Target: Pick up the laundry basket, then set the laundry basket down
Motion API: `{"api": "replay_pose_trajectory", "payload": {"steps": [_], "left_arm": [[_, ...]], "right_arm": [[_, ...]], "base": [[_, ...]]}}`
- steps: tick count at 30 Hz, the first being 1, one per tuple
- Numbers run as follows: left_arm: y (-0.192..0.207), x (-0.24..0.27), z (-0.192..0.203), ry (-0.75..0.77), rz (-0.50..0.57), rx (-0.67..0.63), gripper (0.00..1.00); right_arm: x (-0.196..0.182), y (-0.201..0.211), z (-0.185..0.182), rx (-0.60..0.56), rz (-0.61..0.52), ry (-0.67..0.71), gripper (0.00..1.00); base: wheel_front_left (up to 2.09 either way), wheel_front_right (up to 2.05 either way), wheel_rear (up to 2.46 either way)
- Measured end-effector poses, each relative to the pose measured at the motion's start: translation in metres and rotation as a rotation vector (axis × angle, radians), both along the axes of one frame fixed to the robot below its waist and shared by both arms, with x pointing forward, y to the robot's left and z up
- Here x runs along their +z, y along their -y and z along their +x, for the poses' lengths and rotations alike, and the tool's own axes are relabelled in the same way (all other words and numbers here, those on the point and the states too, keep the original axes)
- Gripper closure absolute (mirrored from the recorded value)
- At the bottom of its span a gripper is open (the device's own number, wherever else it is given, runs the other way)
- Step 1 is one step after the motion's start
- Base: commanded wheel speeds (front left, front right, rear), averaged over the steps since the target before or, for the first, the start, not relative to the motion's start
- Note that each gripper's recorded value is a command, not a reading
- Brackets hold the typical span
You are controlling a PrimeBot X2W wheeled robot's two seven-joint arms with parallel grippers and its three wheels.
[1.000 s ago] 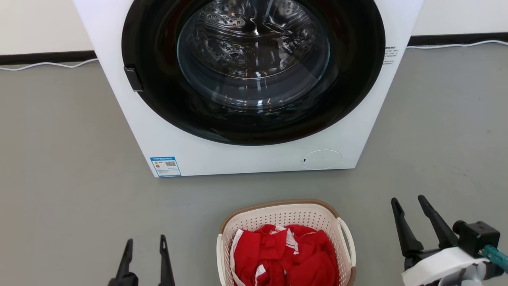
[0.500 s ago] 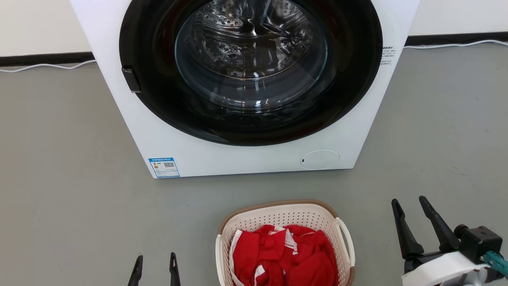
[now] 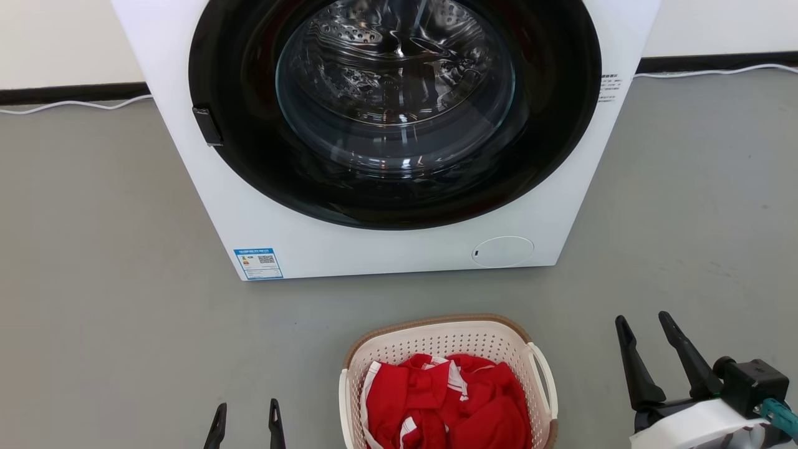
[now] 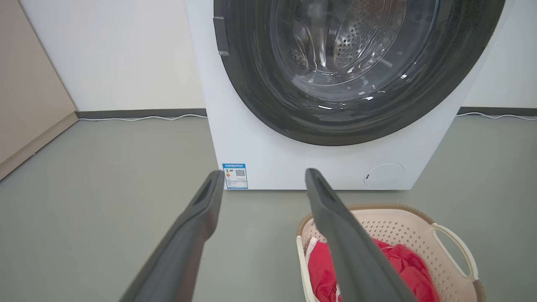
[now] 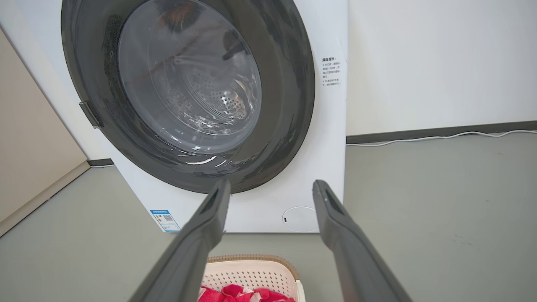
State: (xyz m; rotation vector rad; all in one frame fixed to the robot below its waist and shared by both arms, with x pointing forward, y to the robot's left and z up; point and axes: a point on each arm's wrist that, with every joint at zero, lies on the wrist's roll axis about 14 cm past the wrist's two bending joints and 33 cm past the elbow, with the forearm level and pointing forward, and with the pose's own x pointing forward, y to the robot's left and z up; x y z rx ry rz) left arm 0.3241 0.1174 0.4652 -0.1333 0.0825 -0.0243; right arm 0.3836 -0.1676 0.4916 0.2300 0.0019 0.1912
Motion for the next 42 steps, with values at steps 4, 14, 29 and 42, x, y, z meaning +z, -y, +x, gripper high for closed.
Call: {"api": "replay_pose_trajectory", "payload": {"steps": [4,14,29,42], "left_arm": [[0.003,0.002,0.000,0.004,-0.018,-0.012,1.00],[0.002,-0.024,-0.008,-0.089,-0.030,-0.004,1.00],[-0.008,-0.035,-0.009,-0.160,-0.191,0.037,1.00],[-0.014,-0.039,-0.004,-0.197,-0.341,0.067,1.00]], "right_arm": [[0.000,-0.001,-0.001,0.000,0.002,0.000,1.00],[-0.037,-0.016,-0.019,-0.002,0.068,-0.125,1.00],[-0.035,-0.005,-0.016,-0.061,0.211,-0.155,1.00],[-0.034,0.002,-0.015,-0.105,0.340,-0.179,1.00]], "base": [[0.00,0.00,0.00],[0.00,0.00,0.00],[0.00,0.00,0.00],[0.00,0.00,0.00]]}}
